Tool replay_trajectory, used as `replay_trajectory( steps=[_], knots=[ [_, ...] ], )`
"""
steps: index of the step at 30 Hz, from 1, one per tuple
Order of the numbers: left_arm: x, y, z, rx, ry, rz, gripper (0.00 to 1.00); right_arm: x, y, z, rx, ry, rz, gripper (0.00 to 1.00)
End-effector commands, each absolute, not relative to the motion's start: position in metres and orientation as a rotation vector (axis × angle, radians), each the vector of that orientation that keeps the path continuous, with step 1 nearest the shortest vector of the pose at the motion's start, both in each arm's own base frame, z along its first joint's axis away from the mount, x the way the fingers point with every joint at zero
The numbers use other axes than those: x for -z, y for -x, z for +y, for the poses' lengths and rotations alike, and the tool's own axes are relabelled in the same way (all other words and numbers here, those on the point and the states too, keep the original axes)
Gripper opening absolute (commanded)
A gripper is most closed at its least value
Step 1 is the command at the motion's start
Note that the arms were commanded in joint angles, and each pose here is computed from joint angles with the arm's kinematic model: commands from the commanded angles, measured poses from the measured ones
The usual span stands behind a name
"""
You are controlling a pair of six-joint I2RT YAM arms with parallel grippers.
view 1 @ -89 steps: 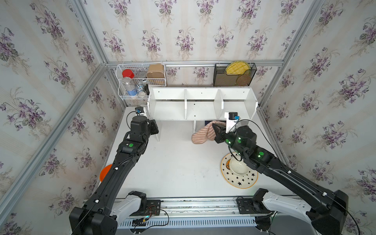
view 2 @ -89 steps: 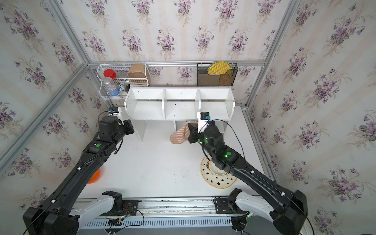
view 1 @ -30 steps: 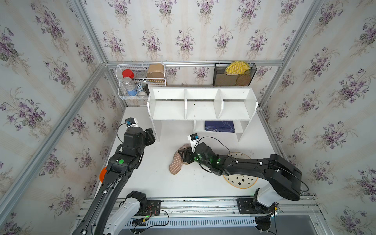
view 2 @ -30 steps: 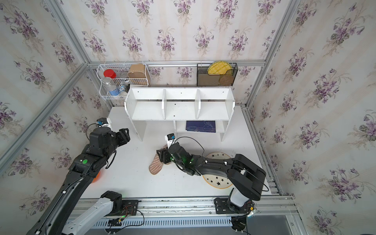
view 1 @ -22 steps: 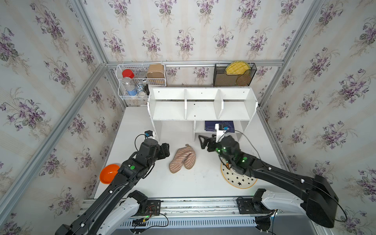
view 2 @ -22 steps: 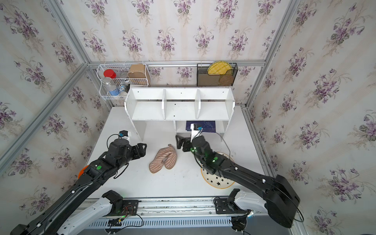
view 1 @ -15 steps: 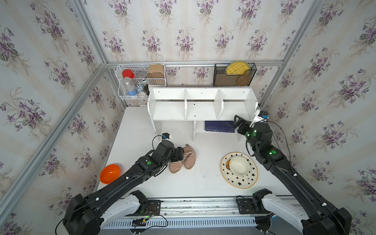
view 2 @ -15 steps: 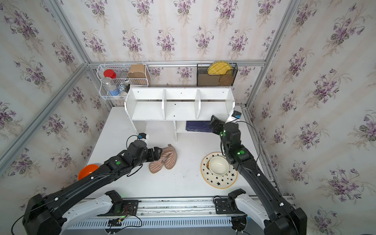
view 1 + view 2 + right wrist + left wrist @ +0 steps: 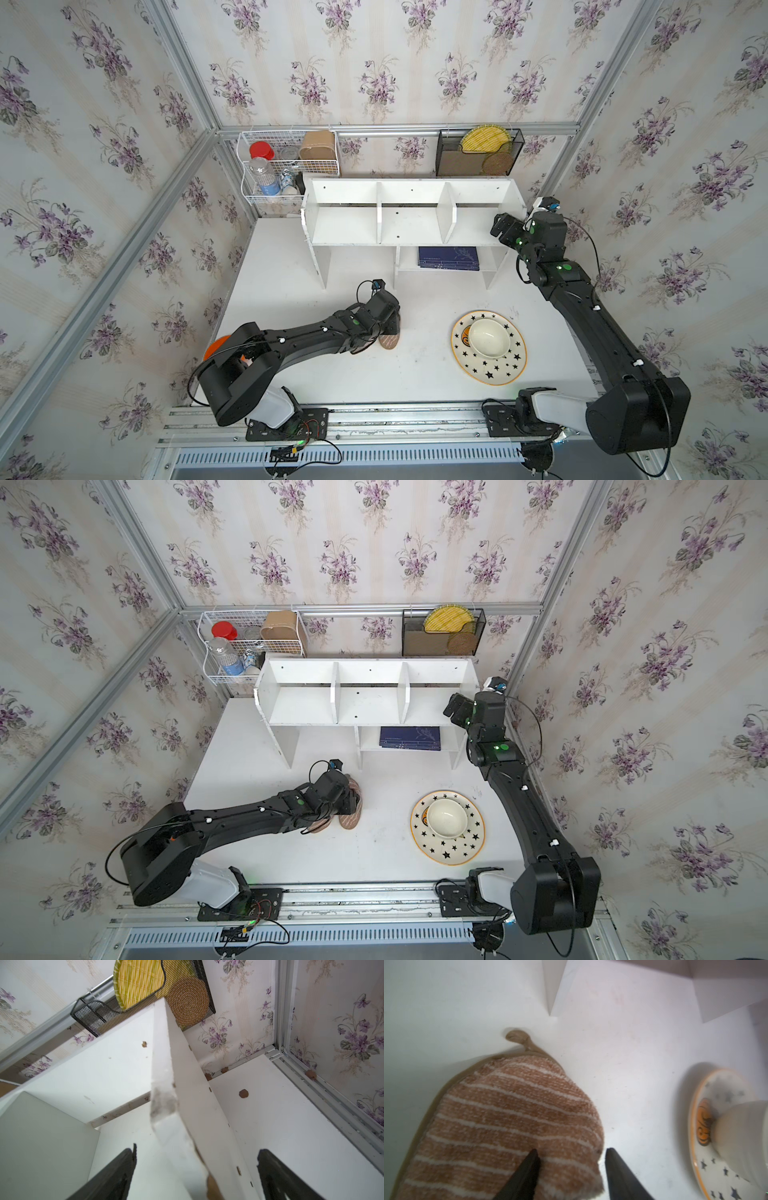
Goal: Wipe the bookshelf clean with a cloth
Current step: Pick up the cleaning item at the center of the board, then hold the shelf at the center of the board.
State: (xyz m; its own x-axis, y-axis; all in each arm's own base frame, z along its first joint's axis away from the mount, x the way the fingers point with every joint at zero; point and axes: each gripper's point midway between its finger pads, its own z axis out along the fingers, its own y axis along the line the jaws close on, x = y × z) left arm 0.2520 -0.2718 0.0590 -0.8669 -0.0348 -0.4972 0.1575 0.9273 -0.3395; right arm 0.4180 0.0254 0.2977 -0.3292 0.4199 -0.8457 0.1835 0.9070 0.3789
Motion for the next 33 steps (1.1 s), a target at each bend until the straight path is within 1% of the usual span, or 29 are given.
replay_trajectory(
  steps=[1,3,4,7,8,10,12,16,19,23,25,26,29,33],
  knots=[
    [-0.049,-0.249,-0.255,0.396,-0.041,2.618,0.30,-0.286,-0.417,0.023,-0.210,-0.419,1.948,0.89],
    [-0.047,-0.246,-0.249,0.363,-0.043,2.628,0.06,-0.279,-0.417,0.023,-0.202,-0.407,1.961,0.80],
    [-0.047,-0.246,-0.245,0.340,-0.038,2.628,0.00,-0.277,-0.417,0.022,-0.190,-0.406,1.967,0.76],
    [-0.055,-0.249,-0.236,0.293,-0.025,2.601,0.00,-0.271,-0.416,0.017,-0.142,-0.410,1.981,0.68],
    [-0.060,-0.250,-0.232,0.277,-0.023,2.586,0.00,-0.271,-0.416,0.015,-0.129,-0.411,1.979,0.66],
    [-0.073,-0.254,-0.226,0.248,-0.021,2.547,0.00,-0.271,-0.416,0.012,-0.108,-0.405,1.975,0.66],
    [-0.097,-0.259,-0.217,0.225,-0.026,2.483,0.00,-0.272,-0.418,0.013,-0.107,-0.392,1.976,0.65],
    [-0.162,-0.272,-0.185,0.152,-0.005,2.306,0.00,-0.272,-0.422,0.018,-0.119,-0.346,1.987,0.53],
    [-0.204,-0.283,-0.152,0.132,0.064,2.189,0.00,-0.274,-0.425,0.022,-0.137,-0.311,1.981,0.38],
    [-0.250,-0.300,-0.118,0.183,0.150,2.078,0.00,-0.276,-0.426,0.031,-0.178,-0.268,1.981,0.13],
    [-0.269,-0.311,-0.102,0.183,0.195,2.032,0.00,-0.275,-0.426,0.031,-0.173,-0.263,1.982,0.03],
    [-0.278,-0.316,-0.096,0.172,0.210,2.007,0.00,-0.274,-0.426,0.031,-0.171,-0.259,1.985,0.00],
    [-0.297,-0.330,-0.085,0.101,0.227,1.928,0.00,-0.275,-0.425,0.032,-0.168,-0.235,1.985,0.00],
    [-0.282,-0.337,-0.075,0.082,0.307,1.952,0.00,-0.274,-0.425,0.040,-0.190,-0.162,1.983,0.00]
  ],
)
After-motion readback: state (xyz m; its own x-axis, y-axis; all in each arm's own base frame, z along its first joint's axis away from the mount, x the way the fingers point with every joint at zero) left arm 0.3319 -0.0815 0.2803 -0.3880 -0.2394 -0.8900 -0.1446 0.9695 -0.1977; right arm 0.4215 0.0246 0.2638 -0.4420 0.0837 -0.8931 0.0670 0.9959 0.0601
